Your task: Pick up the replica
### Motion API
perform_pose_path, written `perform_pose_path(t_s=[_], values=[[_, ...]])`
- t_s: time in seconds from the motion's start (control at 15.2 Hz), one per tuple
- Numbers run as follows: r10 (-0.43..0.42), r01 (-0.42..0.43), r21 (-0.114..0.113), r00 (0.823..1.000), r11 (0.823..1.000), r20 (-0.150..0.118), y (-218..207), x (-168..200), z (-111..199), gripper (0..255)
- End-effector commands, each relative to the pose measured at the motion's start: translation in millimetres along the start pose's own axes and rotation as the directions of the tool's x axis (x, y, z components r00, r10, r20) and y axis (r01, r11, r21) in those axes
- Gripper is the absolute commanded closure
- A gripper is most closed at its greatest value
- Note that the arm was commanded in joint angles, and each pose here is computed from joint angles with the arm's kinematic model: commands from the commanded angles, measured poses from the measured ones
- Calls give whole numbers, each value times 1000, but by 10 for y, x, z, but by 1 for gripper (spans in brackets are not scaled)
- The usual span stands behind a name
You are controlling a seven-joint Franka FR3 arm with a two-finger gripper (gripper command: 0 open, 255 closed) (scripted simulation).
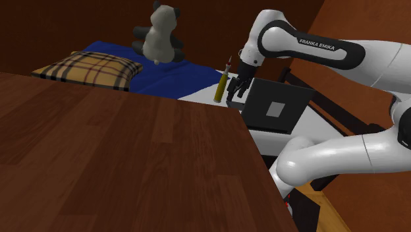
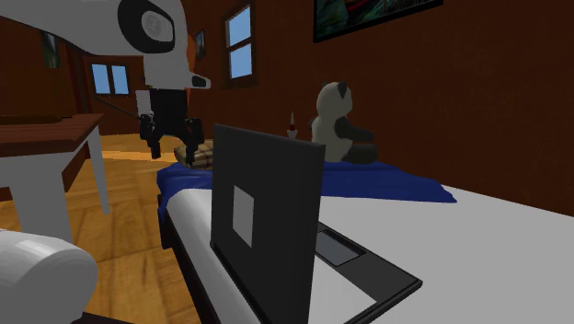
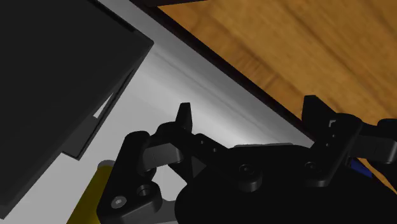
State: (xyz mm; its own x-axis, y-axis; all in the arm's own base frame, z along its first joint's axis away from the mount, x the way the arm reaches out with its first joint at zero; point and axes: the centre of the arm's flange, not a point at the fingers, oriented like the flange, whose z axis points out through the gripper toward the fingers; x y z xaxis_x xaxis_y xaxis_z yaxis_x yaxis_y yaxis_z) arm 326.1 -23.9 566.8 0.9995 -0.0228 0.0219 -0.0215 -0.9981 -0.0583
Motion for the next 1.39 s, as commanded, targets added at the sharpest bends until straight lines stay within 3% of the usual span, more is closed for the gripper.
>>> perform_pose_path(t_s=[0.0, 1.32], values=[[0, 0, 0, 1000, 1000, 0, 0, 0, 0, 0], [-59, 55, -36, 989, 998, -135, 1886, 1483, -585, 0]])
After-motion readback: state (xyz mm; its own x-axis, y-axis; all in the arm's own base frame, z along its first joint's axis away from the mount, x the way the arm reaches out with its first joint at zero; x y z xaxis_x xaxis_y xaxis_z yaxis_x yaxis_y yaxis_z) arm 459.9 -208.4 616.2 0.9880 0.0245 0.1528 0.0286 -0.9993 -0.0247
